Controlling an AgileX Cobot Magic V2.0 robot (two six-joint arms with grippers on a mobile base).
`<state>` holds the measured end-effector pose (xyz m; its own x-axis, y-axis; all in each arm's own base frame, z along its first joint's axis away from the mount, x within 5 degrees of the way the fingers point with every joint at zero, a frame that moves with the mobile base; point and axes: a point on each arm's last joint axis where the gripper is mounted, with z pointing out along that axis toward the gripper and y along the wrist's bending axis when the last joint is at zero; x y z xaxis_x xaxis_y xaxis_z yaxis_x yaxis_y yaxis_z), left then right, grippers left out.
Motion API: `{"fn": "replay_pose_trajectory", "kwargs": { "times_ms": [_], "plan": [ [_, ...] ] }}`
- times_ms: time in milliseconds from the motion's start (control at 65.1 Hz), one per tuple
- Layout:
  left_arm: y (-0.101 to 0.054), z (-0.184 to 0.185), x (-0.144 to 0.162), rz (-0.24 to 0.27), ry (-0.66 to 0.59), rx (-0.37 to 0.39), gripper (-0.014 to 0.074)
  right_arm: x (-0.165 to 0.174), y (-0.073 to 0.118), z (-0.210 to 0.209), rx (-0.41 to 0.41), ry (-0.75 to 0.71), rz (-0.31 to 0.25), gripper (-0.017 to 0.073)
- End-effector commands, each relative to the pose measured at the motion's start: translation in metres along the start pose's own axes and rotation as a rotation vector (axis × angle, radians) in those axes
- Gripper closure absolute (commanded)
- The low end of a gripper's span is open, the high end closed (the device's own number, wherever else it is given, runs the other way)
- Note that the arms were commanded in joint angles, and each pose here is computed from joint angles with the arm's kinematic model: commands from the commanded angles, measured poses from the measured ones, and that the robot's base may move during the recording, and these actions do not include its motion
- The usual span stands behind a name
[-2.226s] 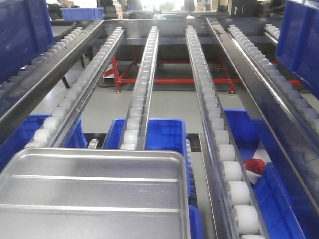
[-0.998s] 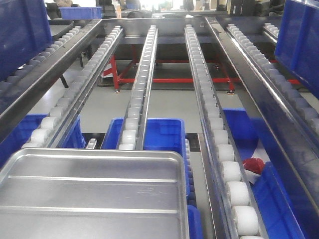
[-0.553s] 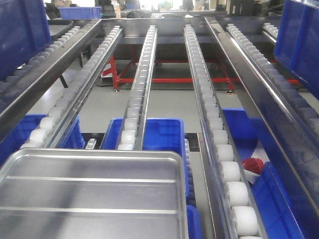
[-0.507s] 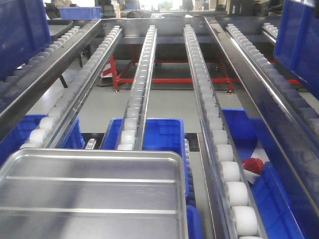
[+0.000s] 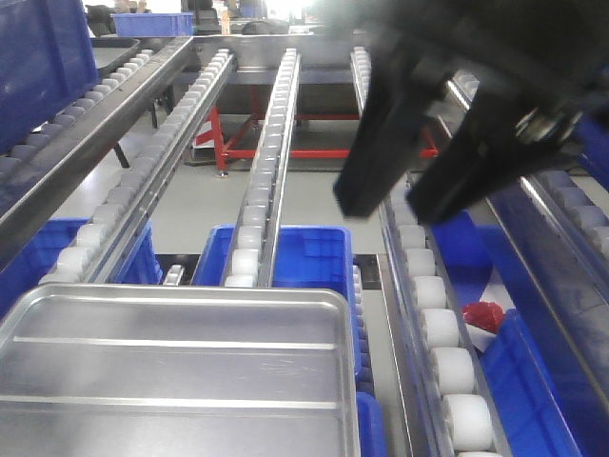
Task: Grab silver tray and stack on right shelf
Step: 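Lower both grippers onto opposite short edges of the silver tray and close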
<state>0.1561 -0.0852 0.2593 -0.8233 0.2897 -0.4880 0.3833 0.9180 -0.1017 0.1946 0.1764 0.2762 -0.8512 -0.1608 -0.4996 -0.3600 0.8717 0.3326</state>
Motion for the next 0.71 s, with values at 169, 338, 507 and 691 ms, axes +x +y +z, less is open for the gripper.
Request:
{"fn": "replay_pose_trajectory", "kwargs": {
  "times_ms": [169, 338, 507, 691],
  "plan": [
    [0.001, 0.009, -0.034, -0.118, 0.018, -0.076, 0.0332, -0.016, -0.008, 0.030, 0.139, 0.012, 0.144, 0.0156],
    [0.001, 0.027, -0.043, -0.169, 0.043, -0.083, 0.0332, -0.016, -0.002, 0.044, 0.119, 0.000, 0.178, 0.0156],
    [0.002, 0.046, -0.045, -0.171, 0.078, -0.088, 0.0332, -0.013, 0.006, 0.058, 0.102, 0.008, 0.157, 0.0156],
    [0.002, 0.059, -0.046, -0.170, 0.103, -0.092, 0.0332, -0.009, 0.002, 0.077, 0.129, 0.051, 0.159, 0.0156]
  ]
}}
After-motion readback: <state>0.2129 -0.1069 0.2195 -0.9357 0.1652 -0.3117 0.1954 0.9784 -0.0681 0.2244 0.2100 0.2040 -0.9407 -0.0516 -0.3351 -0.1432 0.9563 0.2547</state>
